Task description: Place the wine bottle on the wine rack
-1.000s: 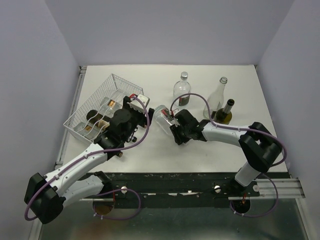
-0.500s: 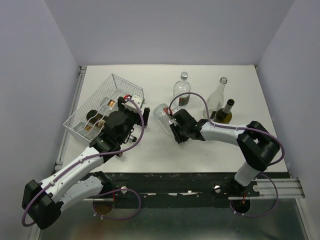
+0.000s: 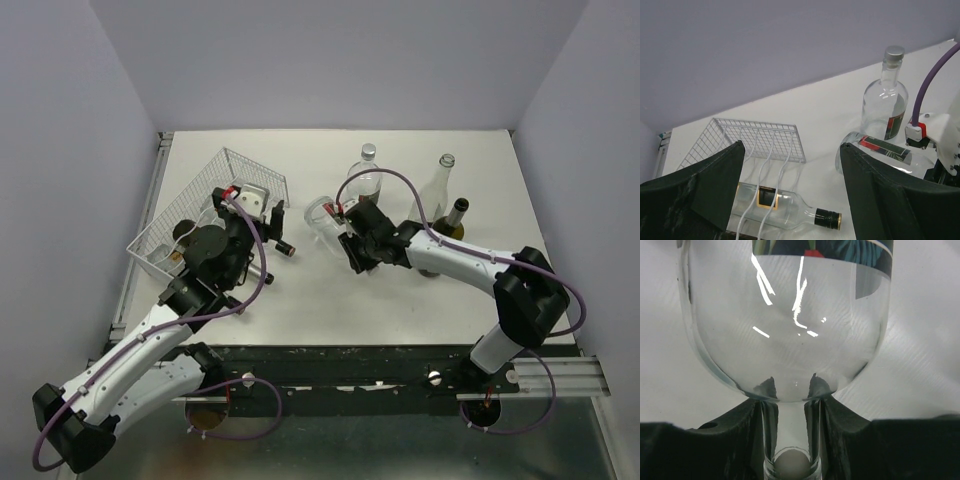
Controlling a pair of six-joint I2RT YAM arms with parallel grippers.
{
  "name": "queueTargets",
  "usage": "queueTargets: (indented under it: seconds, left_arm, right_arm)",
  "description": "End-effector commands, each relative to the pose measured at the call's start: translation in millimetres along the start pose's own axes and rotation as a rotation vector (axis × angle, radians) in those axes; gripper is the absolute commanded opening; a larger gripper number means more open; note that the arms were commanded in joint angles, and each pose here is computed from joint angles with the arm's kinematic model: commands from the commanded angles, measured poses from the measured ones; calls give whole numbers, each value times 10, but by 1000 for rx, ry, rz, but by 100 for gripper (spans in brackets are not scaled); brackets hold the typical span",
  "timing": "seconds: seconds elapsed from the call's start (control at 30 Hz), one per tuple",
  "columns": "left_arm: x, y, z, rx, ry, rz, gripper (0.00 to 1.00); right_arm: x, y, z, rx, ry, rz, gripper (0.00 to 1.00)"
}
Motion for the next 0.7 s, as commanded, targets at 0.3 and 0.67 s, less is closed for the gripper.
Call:
queueTargets:
  seconds: [0.3, 0.67]
  left_arm:
    - [329, 236, 564, -113, 21, 139, 89]
    - [495, -20, 286, 246, 233, 209, 93]
  right_arm:
    - [202, 234, 920, -297, 71, 98, 1]
    - [413, -64, 1044, -259, 148, 155, 1]
Point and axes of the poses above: each gripper's point midway between its finger pads, its own y axis back along the fingers, its own x axis along the line the jaws close on, z = x × y, the point moved 6 cm from there along y, back along the fingers, and after that the axes turned 1 degree about y, right-handed, at the moved point
